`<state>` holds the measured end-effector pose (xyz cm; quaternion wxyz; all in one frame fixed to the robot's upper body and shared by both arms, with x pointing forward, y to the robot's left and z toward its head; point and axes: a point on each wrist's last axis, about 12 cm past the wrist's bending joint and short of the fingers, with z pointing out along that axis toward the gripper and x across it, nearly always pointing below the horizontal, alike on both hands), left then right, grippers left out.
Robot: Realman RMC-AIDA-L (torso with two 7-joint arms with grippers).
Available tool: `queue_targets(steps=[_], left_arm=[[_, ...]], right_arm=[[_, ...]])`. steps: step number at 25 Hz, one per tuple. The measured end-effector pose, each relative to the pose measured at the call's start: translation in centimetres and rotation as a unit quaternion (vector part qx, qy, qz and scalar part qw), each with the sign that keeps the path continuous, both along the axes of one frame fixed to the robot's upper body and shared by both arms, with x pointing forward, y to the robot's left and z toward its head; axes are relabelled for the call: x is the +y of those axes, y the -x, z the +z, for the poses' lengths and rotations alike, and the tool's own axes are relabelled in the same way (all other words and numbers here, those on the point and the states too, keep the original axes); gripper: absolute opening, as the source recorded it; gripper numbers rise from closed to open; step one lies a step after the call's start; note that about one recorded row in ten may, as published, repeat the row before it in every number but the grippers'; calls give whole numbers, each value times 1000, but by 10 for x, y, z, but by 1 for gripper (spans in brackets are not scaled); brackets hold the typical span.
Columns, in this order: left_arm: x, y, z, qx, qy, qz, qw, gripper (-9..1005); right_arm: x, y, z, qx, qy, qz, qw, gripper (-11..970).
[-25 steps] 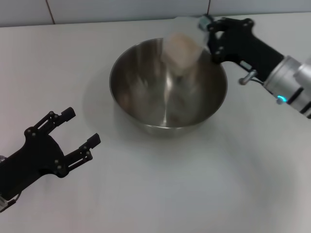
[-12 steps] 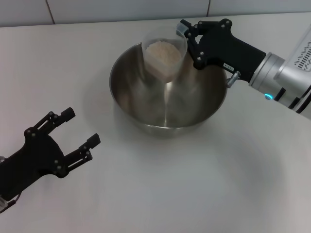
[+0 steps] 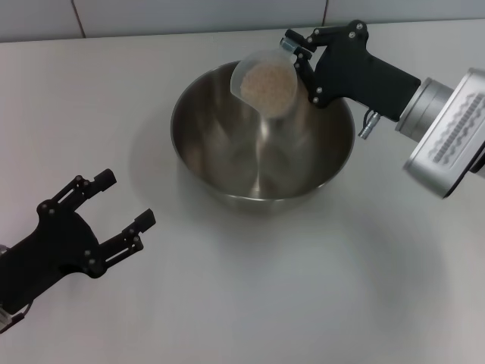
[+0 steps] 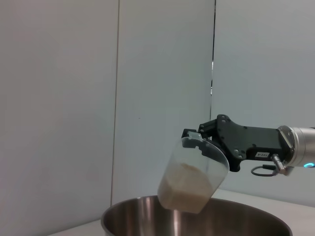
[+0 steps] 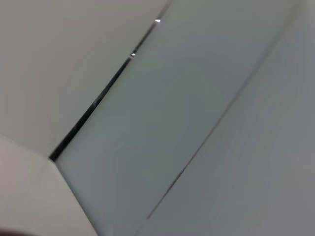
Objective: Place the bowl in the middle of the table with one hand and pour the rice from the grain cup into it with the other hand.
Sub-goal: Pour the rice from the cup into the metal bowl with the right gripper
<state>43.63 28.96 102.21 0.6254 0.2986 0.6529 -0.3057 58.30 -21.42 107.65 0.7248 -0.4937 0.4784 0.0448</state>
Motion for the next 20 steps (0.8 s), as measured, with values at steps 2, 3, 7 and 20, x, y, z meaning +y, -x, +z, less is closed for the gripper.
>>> queue_targets(steps=[2,3,7,20], left_arm=[[0,0,0,0,0,1,1000,840],[0,0,0,0,0,2,1000,840],[2,-1,0,0,-1,8,1000,840],[3,-2,-2,5,-2,15,1000,840]], right_arm=[[0,0,0,-20,17,0,1000,15],[1,0,1,-39,33,-1,999,15],[7,3,-2,-119,98,0,988,15],[28,18,-7,-362,258,-44,895,15]])
